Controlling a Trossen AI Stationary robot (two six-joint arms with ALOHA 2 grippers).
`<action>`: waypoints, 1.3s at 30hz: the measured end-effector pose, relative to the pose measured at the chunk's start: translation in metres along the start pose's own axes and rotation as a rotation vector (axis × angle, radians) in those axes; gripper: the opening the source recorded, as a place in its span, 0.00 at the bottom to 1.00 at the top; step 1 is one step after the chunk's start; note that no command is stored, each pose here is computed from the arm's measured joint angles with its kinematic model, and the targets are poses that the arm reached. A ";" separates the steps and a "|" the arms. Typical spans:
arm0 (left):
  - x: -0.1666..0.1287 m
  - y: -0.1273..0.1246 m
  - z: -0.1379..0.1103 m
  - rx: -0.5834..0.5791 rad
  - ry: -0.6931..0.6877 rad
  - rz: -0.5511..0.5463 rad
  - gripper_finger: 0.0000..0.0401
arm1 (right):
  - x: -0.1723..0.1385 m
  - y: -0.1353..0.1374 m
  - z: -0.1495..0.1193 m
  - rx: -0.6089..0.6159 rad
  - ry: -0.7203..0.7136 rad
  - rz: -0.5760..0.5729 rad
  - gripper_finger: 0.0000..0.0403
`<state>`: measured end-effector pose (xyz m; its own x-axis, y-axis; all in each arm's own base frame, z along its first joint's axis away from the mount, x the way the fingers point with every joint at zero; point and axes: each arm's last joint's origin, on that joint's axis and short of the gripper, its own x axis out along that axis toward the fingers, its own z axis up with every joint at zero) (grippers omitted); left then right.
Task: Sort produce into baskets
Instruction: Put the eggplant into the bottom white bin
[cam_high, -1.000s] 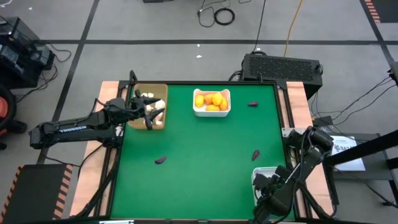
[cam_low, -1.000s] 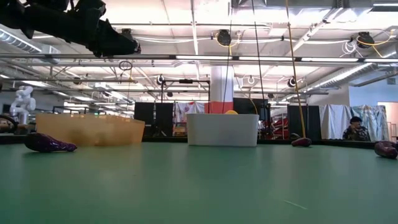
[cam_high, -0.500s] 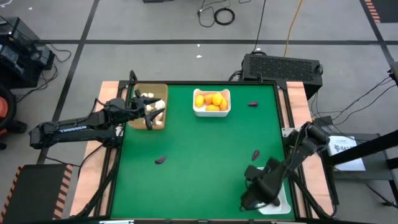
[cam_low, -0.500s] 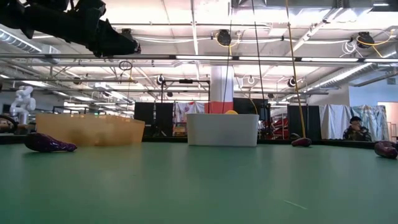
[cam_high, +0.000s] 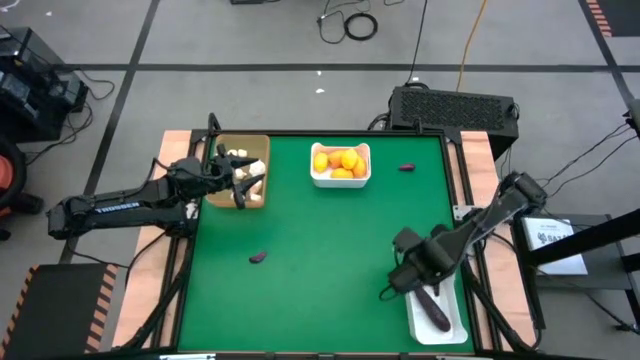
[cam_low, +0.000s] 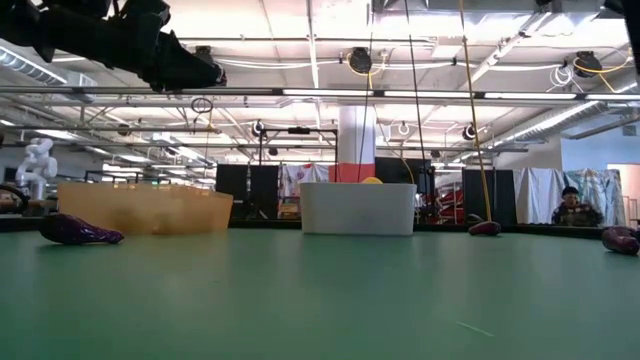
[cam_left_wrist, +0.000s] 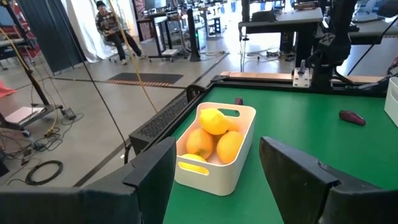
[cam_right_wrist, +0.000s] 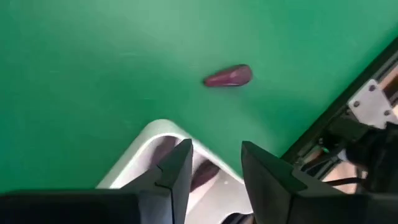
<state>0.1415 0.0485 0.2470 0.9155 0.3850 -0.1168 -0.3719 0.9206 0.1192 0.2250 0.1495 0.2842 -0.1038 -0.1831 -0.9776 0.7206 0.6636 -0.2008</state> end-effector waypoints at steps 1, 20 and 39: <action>0.000 0.000 0.000 0.000 0.000 0.000 0.60 | 0.000 -0.005 0.003 0.000 0.010 0.003 0.32; 0.001 0.000 0.000 0.002 0.004 -0.001 0.60 | 0.059 -0.075 0.051 0.308 0.010 0.042 0.32; 0.001 0.000 -0.001 0.003 0.005 -0.001 0.60 | 0.104 -0.065 0.055 0.479 0.132 0.133 0.48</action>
<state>0.1421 0.0486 0.2464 0.9150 0.3846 -0.1214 -0.3709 0.9207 0.1218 0.2047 0.0477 0.1990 -0.0537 -0.0061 -0.9985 0.9635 0.2624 -0.0534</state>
